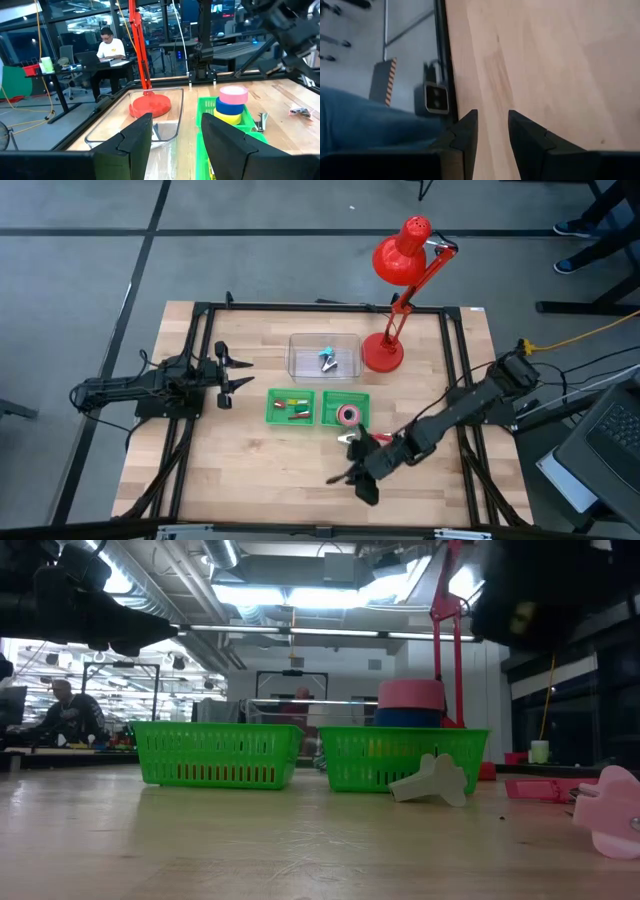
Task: Pick and place Stapler, Stapler remover, tape
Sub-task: Put the pink staple remover into the transparent bin
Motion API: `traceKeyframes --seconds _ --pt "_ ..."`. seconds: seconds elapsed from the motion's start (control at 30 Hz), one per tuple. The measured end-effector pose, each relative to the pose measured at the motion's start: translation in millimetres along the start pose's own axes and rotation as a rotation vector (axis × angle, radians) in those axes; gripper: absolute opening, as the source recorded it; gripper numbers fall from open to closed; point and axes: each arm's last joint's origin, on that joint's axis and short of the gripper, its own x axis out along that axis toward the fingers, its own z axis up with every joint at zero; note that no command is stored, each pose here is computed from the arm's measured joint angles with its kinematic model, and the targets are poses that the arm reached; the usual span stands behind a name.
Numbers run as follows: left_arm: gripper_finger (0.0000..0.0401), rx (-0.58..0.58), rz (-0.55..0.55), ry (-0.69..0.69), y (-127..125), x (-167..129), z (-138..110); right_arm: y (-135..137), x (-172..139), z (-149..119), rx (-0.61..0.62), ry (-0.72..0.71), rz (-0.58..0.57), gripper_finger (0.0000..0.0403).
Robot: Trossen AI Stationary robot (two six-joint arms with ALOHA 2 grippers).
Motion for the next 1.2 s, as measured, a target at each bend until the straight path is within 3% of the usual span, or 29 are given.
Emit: traceKeyframes --seconds 0.27,0.6,0.83,1.2 --pt "0.0168 0.0 0.0 0.0 0 0 0 2 19 -30 -0.062 0.052 -0.081 0.0109" --pt "0.0168 0.0 0.0 0.0 0 0 0 -1 16 -50 -0.137 0.092 -0.212 0.0106" --pt "0.0168 0.0 0.0 0.0 0 0 0 6 14 -60 -0.228 -0.012 -0.27 0.0107" --pt "0.0168 0.0 0.0 0.0 0 0 0 7 19 -70 -0.171 0.0 -0.267 0.0201"
